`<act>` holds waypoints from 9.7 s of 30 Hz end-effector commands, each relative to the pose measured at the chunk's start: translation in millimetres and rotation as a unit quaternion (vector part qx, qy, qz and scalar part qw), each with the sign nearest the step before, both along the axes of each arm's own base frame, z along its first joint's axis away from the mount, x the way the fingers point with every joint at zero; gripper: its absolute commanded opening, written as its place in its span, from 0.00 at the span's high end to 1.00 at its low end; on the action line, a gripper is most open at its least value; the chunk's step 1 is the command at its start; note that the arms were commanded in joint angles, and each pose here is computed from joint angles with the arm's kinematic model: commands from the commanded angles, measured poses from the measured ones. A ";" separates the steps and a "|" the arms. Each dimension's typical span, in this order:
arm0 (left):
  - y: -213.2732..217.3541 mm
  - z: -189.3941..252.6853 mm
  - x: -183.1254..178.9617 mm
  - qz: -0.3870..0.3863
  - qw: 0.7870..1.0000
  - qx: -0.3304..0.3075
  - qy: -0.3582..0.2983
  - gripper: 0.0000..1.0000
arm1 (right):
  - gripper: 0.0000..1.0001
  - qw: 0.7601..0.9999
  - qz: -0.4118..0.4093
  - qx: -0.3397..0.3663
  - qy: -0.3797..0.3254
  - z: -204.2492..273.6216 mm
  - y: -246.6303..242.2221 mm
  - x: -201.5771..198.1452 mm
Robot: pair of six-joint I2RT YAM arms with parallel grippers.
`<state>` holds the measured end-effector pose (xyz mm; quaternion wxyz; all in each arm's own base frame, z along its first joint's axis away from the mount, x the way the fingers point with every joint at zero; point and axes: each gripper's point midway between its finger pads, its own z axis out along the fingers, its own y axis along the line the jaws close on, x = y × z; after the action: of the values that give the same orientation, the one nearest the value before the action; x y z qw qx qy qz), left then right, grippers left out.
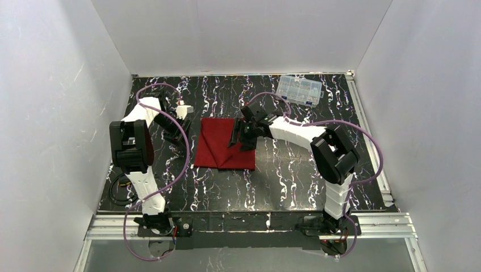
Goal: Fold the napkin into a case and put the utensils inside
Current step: Smooth out the square-folded napkin at the center of the board.
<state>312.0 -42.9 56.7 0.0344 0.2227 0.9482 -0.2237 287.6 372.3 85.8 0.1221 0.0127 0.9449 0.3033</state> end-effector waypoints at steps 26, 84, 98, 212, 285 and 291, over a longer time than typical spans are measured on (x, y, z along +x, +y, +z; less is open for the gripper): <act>-3.3 -8.2 -14.1 -0.014 1.000 0.008 0.015 0.51 | 0.45 0.998 0.038 0.049 0.005 -13.2 46.7 -10.7; -24.8 -39.8 -28.9 -0.053 0.998 0.029 0.022 0.57 | 0.35 0.997 -0.018 0.073 0.017 -42.4 26.5 -25.2; -28.2 -42.1 -31.4 -0.056 0.998 0.024 0.026 0.58 | 0.37 0.990 0.014 0.142 -0.023 -6.9 63.4 -14.4; -38.9 -43.9 -31.5 -0.009 0.996 0.083 0.029 1.00 | 0.53 0.999 -0.016 0.021 -0.026 -63.2 -62.3 131.3; -113.6 -28.5 -69.3 -0.009 0.992 -0.039 0.117 0.75 | 0.66 0.979 0.121 0.141 0.087 -96.4 26.3 -47.4; -103.6 -44.3 -69.8 -0.022 0.991 -0.009 0.128 0.74 | 0.67 0.979 0.119 0.140 0.084 -94.6 25.9 -47.0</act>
<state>245.9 -160.6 25.6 -0.0686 0.2081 0.9304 -0.2938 239.9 417.6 29.3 -0.0074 -0.0833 0.8608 0.5020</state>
